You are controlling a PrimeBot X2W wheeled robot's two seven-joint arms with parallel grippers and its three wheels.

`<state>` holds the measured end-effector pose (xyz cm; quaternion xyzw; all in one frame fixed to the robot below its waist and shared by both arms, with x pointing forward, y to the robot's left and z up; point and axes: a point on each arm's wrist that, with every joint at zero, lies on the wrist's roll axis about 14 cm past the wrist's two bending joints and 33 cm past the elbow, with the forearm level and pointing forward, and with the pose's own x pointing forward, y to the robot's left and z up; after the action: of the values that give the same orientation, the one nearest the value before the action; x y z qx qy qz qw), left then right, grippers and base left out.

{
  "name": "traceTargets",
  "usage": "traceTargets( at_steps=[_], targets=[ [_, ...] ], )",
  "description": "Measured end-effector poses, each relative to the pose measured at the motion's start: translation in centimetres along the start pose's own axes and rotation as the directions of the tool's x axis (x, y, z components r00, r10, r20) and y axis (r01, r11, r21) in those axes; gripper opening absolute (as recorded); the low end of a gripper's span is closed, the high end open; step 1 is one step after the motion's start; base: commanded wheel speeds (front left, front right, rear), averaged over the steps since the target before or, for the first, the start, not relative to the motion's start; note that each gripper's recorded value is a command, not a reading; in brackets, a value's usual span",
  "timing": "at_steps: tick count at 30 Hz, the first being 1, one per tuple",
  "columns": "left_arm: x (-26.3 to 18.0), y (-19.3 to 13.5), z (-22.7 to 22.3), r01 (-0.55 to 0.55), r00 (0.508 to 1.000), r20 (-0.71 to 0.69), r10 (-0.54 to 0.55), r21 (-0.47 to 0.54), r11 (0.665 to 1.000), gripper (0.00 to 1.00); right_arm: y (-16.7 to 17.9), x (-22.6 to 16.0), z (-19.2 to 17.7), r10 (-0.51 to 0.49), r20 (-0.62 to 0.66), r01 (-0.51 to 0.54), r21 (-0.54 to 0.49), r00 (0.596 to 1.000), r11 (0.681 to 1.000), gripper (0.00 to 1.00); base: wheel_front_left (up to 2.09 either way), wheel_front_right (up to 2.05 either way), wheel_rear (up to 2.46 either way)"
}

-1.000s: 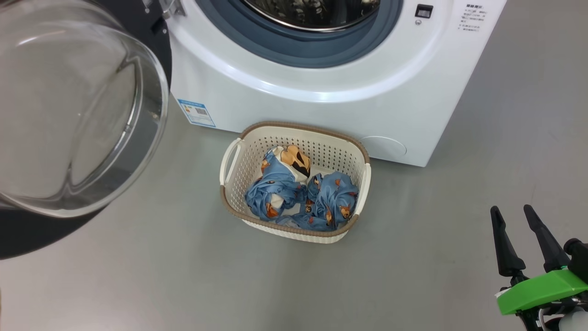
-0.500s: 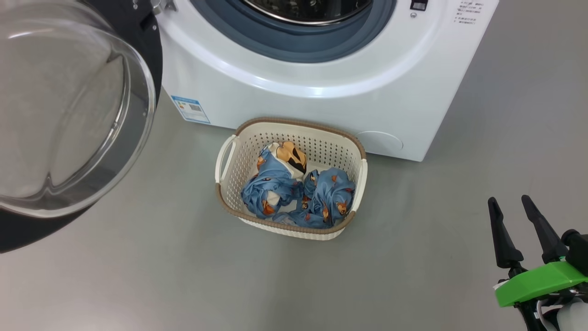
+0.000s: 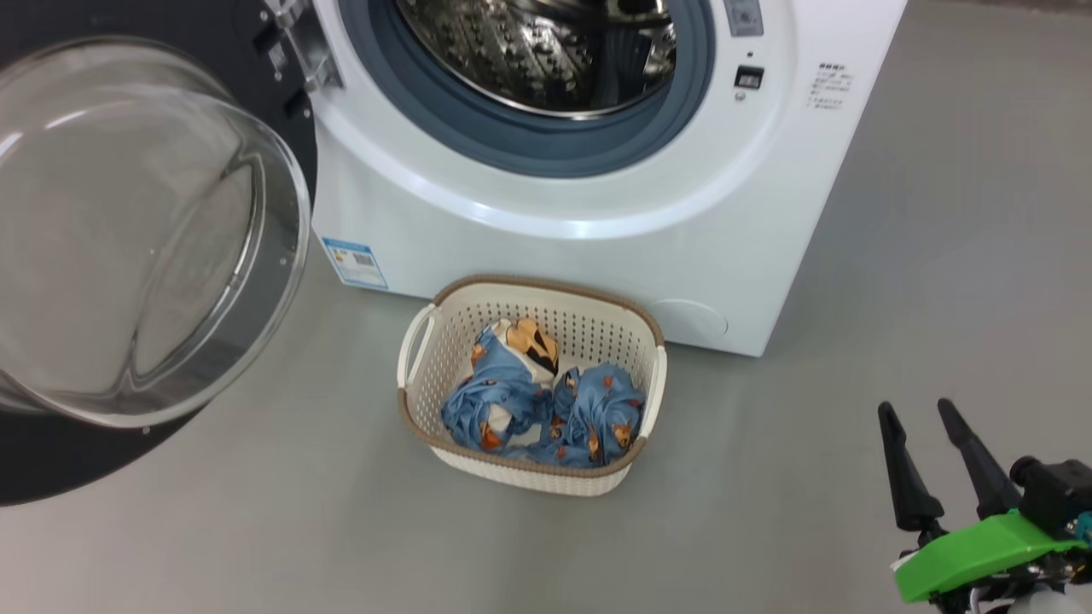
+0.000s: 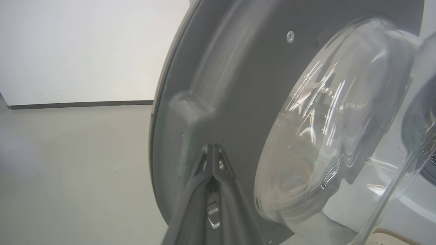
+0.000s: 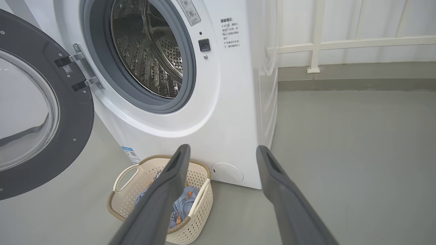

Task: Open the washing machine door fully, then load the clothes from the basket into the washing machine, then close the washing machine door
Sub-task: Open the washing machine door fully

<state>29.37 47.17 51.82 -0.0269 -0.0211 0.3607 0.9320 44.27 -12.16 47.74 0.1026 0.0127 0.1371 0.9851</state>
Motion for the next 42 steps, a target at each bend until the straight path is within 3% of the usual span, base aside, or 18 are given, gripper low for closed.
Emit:
traceTargets(
  at_steps=[2, 4, 7, 8, 10, 11, 24, 42],
  targets=[
    [-0.9, -0.6, -0.3, 0.025, 1.000, 0.002, -0.025, -0.024, 0.999, 0.02, 0.1, -0.6, 0.2, -0.001, 0.001, 0.001, -0.001, 1.000, 1.000, 1.00, 0.00, 0.00, 0.00],
    [-1.8, -1.3, -0.4, 0.054, 0.999, 0.009, -0.054, -0.041, 0.998, 0.29, 0.3, -1.1, 0.5, -0.003, 0.008, 0.003, 0.003, 1.000, 1.000, 1.00, 0.00, 0.00, 0.00],
    [-3.0, -1.5, -0.5, 0.082, 0.997, 0.017, -0.081, -0.054, 0.995, 0.50, 0.5, -1.8, 0.9, -0.001, 0.015, 0.001, -0.001, 1.000, 1.000, 1.00, 0.00, 0.00, 0.00],
    [-3.4, -1.6, -0.5, 0.092, 0.996, 0.019, -0.091, -0.055, 0.994, 0.71, 0.6, -2.0, 1.0, -0.001, 0.017, 0.001, -0.001, 1.000, 1.000, 1.00, 0.00, 0.00, 0.00],
    [-4.3, -1.7, -0.5, 0.102, 0.995, 0.028, -0.100, -0.070, 0.992, 0.97, 0.7, -2.5, 1.1, 0.000, 0.019, 0.000, 0.001, 1.000, 1.000, 1.00, 0.00, 0.00, 0.00],
    [-4.6, -1.8, -0.6, 0.111, 0.994, 0.030, -0.109, -0.076, 0.991, 1.00, 0.8, -2.6, 1.1, 0.000, 0.020, 0.000, 0.003, 1.000, 1.000, 1.00, 0.00, 0.00, 0.00],
    [-8.0, -7.8, -2.1, 0.284, 0.959, 0.016, -0.284, -0.110, 0.952, 1.00, -0.5, -4.4, 1.8, -0.051, 0.041, 0.050, 0.010, 0.998, 0.999, 1.00, 0.00, 0.00, 0.00],
    [-9.6, -17.6, -2.9, 0.521, 0.851, 0.002, -0.525, -0.139, 0.842, 1.00, -4.7, -6.9, 2.0, -0.189, 0.054, 0.188, 0.028, 0.980, 0.982, 1.00, 0.00, 0.00, 0.00]
  ],
)
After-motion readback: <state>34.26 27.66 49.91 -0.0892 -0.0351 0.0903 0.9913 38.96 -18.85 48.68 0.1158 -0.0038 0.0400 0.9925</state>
